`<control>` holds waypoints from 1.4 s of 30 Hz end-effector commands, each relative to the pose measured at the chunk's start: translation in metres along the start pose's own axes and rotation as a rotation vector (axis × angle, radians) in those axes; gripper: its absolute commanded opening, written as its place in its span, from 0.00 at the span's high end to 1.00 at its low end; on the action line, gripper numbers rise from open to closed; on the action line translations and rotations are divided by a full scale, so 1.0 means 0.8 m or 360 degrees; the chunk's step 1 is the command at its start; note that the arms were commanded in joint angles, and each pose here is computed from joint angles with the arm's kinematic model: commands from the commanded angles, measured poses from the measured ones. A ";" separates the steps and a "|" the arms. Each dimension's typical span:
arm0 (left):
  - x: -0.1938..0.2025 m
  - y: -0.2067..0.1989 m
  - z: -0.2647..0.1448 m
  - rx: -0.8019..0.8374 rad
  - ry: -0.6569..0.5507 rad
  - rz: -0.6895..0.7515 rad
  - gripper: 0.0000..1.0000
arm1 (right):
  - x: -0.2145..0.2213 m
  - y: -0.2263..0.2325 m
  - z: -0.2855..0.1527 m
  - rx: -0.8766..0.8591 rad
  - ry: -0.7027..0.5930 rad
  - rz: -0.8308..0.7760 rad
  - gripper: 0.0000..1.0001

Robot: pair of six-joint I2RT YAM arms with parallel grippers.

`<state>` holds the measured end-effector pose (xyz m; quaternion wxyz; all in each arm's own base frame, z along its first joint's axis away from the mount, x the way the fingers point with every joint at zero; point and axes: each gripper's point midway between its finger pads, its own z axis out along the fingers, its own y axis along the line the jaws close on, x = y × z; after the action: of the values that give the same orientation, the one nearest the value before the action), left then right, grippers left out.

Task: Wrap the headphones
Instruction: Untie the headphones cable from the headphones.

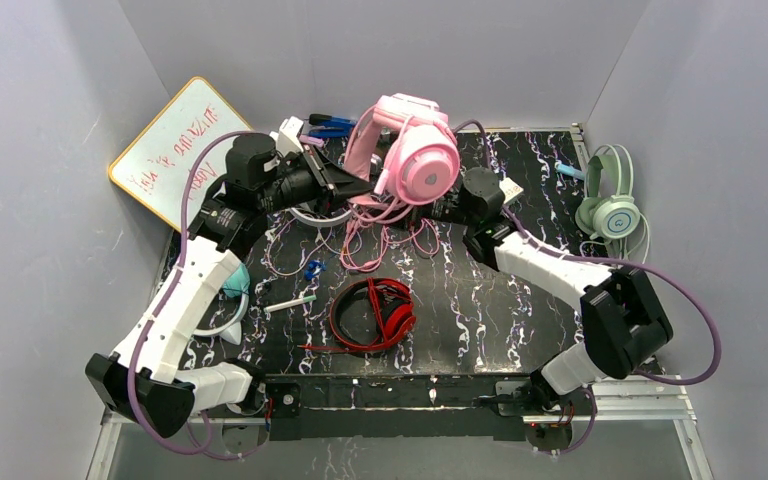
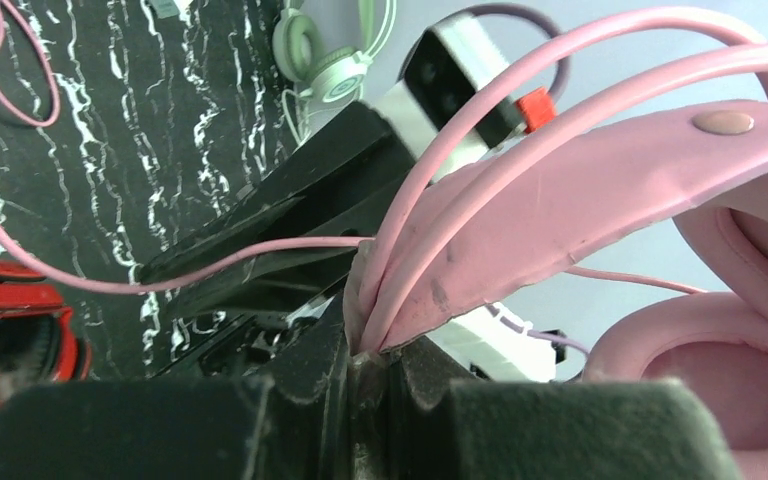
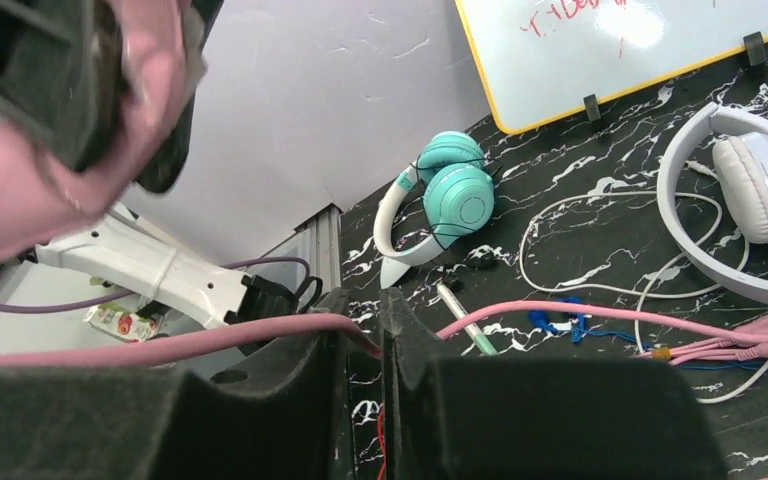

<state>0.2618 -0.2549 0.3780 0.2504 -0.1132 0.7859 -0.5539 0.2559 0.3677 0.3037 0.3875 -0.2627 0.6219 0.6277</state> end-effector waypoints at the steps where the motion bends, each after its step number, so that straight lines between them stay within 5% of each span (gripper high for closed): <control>1: -0.018 -0.085 -0.021 0.0402 -0.0123 -0.0077 1.00 | -0.008 0.021 0.001 -0.0175 -0.0078 -0.0112 0.74; 10: -0.051 -0.137 -0.034 0.0649 -0.0289 -0.0194 1.00 | 0.033 0.035 0.029 -0.0344 0.0005 -0.0035 0.74; 18: -0.119 -0.164 -0.037 0.0562 -0.0647 -0.0114 1.00 | 0.075 0.073 0.057 -0.0406 0.0124 0.0010 0.78; 24: -0.203 -0.109 -0.062 -0.0058 -0.1241 0.0176 1.00 | 0.099 0.096 0.060 -0.0348 0.0205 0.0072 0.98; 30: -0.262 -0.029 -0.143 -0.0812 -0.1812 0.0502 1.00 | 0.101 0.103 0.050 -0.0173 0.0252 0.0169 0.99; 37: -0.276 0.048 -0.181 -0.1600 -0.1834 0.0895 1.00 | 0.075 0.107 0.044 0.0047 0.0328 0.0134 0.99; 42: -0.273 0.086 -0.176 -0.1917 -0.1592 0.1182 1.00 | 0.038 0.107 0.042 0.0216 0.0358 -0.0039 0.99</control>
<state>0.3890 -0.0406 0.3999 0.6273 -0.2243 0.7400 0.0921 0.1646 0.4241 0.2926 0.2838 -0.2907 0.6971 0.5908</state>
